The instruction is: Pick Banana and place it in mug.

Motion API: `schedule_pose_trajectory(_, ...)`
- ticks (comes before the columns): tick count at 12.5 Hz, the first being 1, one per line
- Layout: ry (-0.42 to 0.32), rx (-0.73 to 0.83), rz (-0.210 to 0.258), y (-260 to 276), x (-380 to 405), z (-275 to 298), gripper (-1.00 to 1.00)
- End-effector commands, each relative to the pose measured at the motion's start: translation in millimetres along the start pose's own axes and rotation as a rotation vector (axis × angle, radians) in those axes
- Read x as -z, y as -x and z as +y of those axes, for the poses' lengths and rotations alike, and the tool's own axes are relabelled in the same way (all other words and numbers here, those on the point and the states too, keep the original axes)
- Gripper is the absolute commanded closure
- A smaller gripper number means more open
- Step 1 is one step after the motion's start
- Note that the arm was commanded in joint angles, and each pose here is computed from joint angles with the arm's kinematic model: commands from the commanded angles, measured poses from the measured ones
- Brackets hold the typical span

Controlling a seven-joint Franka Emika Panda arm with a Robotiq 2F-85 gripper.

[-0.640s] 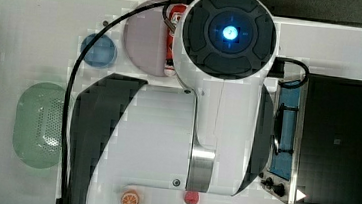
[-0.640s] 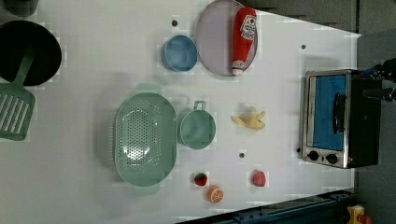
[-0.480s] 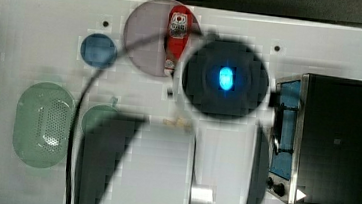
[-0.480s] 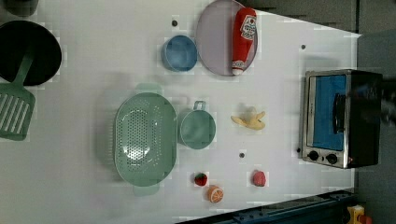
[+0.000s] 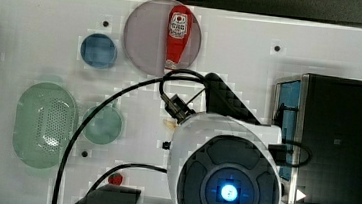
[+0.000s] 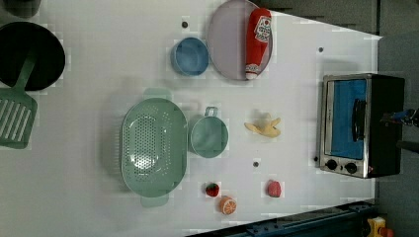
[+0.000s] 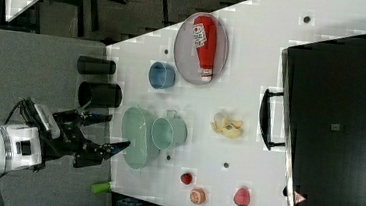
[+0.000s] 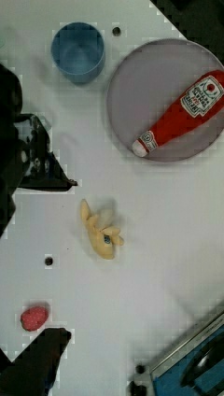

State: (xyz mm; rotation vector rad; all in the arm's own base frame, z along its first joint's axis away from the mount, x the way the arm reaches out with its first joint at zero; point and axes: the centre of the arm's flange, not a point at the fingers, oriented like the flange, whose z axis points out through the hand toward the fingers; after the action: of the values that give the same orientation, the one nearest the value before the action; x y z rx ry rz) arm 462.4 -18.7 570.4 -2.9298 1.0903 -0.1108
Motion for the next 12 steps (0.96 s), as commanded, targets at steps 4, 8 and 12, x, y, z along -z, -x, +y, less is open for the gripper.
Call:
schedule_pose_trajectory(4,0.085,0.425,-0.137,-29,-138,-24,-1.00)
schedule_pose_trajectory(8,0.072,0.818,-0.205,-36,-226,-34,-1.00)
schedule_pose_trajectory(12,0.048,1.022,-0.206,-31,-311,-32,-1.00)
